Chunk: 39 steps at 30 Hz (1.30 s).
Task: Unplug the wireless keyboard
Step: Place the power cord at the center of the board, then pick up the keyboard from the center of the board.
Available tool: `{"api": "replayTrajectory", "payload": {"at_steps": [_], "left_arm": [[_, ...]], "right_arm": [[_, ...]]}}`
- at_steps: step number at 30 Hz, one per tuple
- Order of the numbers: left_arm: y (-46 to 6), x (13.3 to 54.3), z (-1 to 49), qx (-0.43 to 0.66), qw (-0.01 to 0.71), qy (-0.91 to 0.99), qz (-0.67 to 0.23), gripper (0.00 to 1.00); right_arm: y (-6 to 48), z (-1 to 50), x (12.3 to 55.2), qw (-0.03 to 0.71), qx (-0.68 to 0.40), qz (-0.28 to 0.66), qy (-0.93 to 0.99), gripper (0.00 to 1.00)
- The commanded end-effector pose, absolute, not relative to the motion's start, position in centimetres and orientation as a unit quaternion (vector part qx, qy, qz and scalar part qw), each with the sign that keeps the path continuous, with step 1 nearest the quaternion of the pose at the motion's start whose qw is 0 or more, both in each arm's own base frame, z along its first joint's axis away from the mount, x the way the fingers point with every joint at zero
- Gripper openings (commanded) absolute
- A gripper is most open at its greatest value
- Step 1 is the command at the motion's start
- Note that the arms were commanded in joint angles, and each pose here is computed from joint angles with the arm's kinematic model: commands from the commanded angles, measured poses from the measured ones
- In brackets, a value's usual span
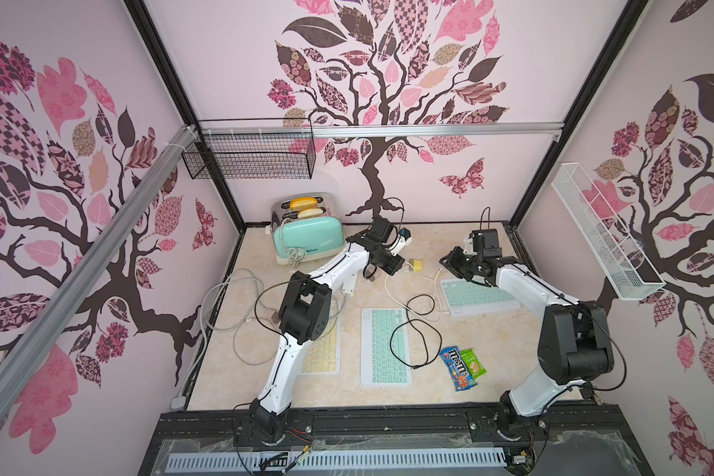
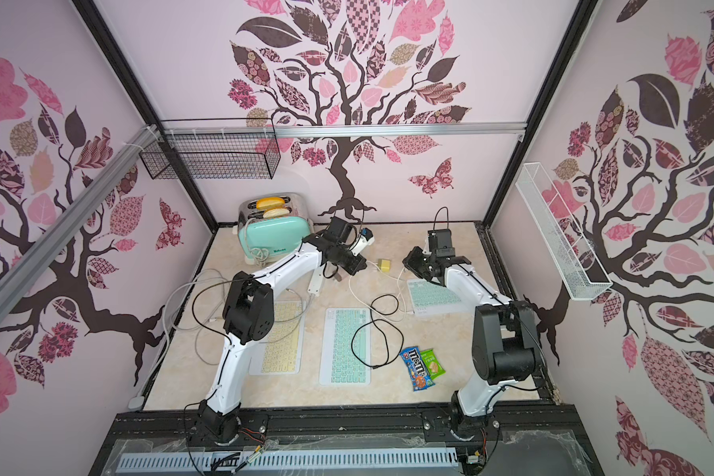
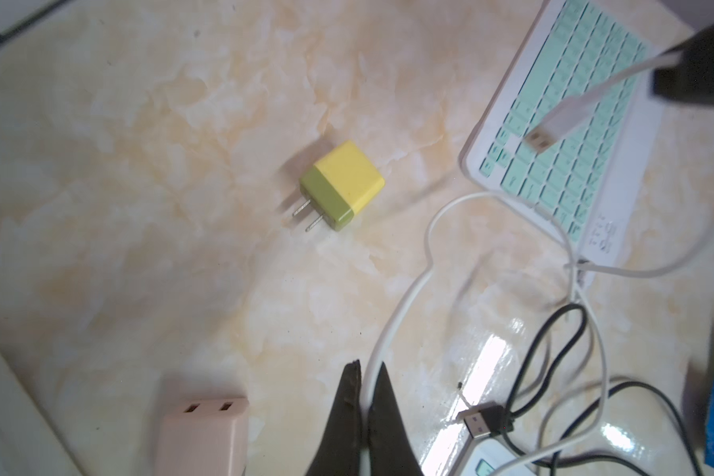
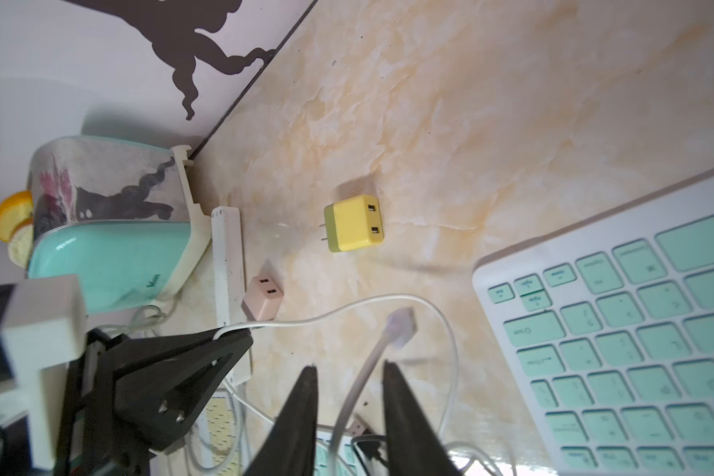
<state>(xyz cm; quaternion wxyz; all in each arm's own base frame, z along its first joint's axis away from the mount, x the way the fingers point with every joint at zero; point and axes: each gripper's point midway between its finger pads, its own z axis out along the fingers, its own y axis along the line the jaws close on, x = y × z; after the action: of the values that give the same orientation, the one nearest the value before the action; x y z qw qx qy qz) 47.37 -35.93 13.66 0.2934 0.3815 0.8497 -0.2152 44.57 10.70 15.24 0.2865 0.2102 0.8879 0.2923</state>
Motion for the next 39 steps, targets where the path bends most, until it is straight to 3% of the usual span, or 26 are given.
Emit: {"api": "replayTrajectory", "payload": {"at_steps": [1,4,11,18,24,33,39], "left_arm": [[-36.1,47.5,21.5,0.366,0.353,0.826,-0.243,0.00],[-36.2,47.0,24.4,0.359,0.367,0.817,-0.260,0.00],[-36.7,45.0,30.9,0.342,0.393,0.791,-0.321,0.00],[-37.4,43.0,38.0,0.324,0.424,0.747,-0.396,0.00],[-37.7,41.8,40.8,0.316,0.434,0.727,-0.428,0.00],[-37.8,40.7,42.7,0.310,0.439,0.720,-0.439,0.00],[-37.6,40.6,42.6,0.307,0.438,0.726,-0.433,0.00]], "right_arm": [[10.0,16.4,44.4,0.298,0.215,0.286,0.885,0.54],[8.7,15.4,43.3,0.288,0.244,0.282,0.882,0.73],[5.8,13.5,39.8,0.269,0.316,0.304,0.858,0.84],[6.8,10.9,36.6,0.220,0.343,0.348,0.844,0.85],[8.5,9.5,37.6,0.191,0.410,0.452,0.769,0.86],[7.0,6.9,40.2,0.227,0.515,0.453,0.691,0.84],[6.0,5.6,41.5,0.261,0.559,0.442,0.651,0.75]]}}
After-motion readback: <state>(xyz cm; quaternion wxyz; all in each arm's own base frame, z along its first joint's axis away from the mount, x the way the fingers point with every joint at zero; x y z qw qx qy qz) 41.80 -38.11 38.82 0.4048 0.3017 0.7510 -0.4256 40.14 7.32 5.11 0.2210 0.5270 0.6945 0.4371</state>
